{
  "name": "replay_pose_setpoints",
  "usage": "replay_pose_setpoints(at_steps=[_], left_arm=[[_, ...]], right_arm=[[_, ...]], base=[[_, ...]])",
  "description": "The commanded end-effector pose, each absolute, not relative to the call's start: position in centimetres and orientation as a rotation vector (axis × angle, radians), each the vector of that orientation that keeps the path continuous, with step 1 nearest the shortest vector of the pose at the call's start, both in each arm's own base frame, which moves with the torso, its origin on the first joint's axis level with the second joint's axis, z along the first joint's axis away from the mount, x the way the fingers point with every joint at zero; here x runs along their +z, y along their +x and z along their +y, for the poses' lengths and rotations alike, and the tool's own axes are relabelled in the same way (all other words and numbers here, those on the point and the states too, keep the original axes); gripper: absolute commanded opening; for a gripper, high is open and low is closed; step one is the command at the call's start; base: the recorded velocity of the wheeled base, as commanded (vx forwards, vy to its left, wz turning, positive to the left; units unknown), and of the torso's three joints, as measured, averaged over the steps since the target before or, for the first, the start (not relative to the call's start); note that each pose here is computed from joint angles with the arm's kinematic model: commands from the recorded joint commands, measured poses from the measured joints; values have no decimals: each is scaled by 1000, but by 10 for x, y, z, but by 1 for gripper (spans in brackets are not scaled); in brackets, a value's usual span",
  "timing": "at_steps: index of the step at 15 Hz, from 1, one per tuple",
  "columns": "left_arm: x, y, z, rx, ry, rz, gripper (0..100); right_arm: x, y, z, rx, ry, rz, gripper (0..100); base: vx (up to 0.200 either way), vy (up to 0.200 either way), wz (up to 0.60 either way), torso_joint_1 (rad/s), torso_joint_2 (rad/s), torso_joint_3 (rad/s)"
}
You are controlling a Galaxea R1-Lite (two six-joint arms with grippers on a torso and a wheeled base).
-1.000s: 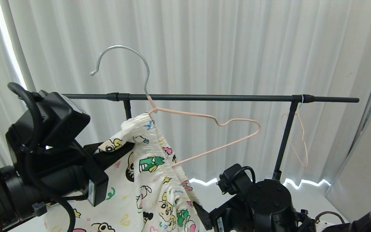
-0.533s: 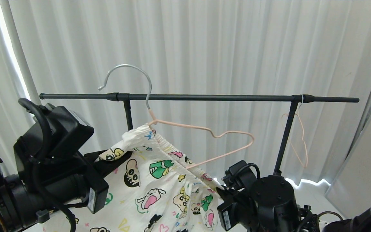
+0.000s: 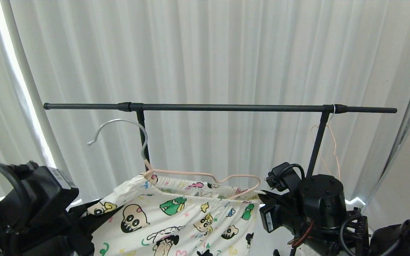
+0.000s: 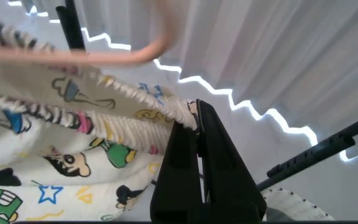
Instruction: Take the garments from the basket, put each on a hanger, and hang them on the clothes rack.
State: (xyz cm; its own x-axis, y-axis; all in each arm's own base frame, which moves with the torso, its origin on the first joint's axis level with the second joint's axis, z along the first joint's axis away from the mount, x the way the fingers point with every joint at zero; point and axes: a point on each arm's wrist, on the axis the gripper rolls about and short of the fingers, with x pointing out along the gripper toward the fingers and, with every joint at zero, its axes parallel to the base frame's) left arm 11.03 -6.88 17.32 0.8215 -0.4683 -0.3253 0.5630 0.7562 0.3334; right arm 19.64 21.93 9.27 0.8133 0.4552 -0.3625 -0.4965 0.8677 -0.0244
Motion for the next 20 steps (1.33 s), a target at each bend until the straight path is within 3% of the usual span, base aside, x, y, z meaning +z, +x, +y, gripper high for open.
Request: replay_pose_setpoints(at_steps=[1, 4, 8, 10, 13, 14, 17, 20], left_arm=[[166, 94, -58, -557, 430, 210, 0], [153, 89, -54, -563, 448, 243, 0], [122, 90, -54, -580, 583, 383, 0], [119, 106, -61, -492, 680, 453, 0], [133, 133, -77, -447, 650, 458, 0], [137, 140, -81, -439, 626, 455, 0], [143, 146, -86, -428, 563, 445, 0], [153, 139, -100, -477, 422, 405, 0]], right_arm=[[100, 199, 214, 502, -101, 336, 0], [102, 199, 213, 503, -97, 330, 0], [116, 195, 210, 562, -88, 290, 0], [129, 190, 207, 621, -112, 252, 0], [138, 181, 201, 640, -144, 277, 0], [140, 179, 200, 644, -145, 275, 100], [148, 174, 198, 712, -148, 244, 100], [150, 169, 198, 861, -204, 217, 100]], base=[[0, 0, 0, 0, 0, 0], [0, 0, 0, 0, 0, 0], [0, 0, 0, 0, 0, 0], [0, 0, 0, 0, 0, 0], [0, 0, 0, 0, 0, 0], [0, 0, 0, 0, 0, 0], [0, 0, 0, 0, 0, 0], [0, 0, 0, 0, 0, 0]])
